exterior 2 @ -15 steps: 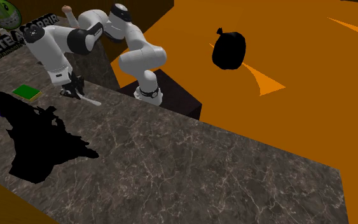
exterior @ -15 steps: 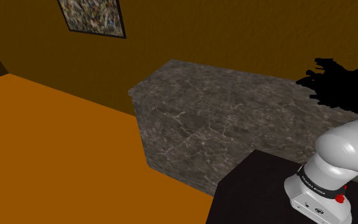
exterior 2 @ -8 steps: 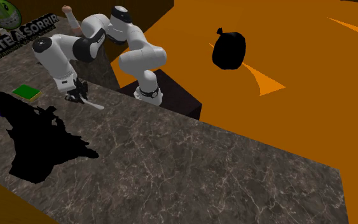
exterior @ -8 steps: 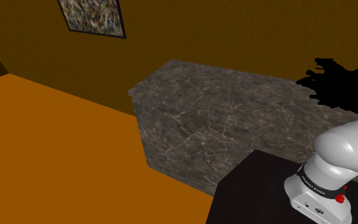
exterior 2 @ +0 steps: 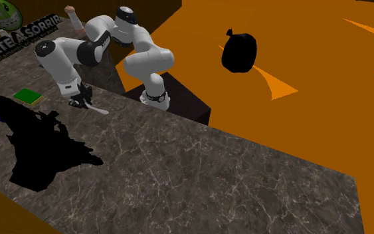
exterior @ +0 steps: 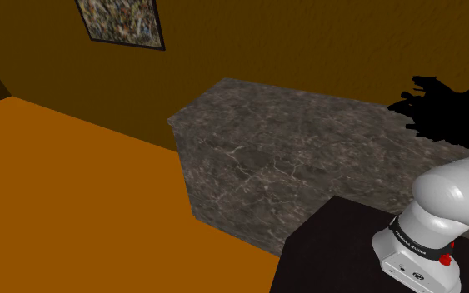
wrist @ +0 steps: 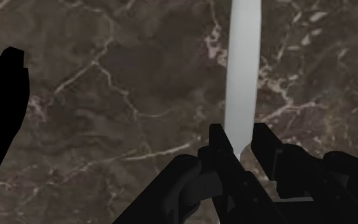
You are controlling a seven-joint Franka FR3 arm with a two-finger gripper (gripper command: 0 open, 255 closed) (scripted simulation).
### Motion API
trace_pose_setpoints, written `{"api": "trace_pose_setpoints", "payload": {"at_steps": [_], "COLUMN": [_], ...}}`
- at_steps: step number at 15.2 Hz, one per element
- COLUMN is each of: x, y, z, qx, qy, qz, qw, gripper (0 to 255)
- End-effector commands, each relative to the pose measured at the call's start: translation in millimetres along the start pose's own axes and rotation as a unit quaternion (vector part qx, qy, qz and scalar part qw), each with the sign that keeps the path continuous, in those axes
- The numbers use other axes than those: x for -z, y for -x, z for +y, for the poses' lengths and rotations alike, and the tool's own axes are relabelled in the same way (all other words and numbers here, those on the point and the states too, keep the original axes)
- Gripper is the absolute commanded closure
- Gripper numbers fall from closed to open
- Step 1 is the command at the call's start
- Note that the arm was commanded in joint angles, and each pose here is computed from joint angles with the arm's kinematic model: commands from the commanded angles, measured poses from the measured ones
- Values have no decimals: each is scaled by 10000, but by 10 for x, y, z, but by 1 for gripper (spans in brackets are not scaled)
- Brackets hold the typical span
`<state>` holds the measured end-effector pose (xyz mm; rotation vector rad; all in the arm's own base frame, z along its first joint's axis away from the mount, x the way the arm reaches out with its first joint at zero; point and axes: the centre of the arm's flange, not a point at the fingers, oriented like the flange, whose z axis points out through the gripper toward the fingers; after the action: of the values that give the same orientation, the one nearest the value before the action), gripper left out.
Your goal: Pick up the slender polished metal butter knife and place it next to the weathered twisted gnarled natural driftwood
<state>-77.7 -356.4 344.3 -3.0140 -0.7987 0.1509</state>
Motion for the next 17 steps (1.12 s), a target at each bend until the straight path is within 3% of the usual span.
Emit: {"api": "trace_pose_setpoints", "payload": {"at_steps": [1,6,10,17], "x": [0,0,500,500], "y": [0,0,0,0], "z": [0,0,0,0], "qx": [0,0,0,0], "qy": [0,0,0,0], "qz": [0,0,0,0], "qw": [10000,10000,10000,10000], "gripper": [0,0,0,0]}}
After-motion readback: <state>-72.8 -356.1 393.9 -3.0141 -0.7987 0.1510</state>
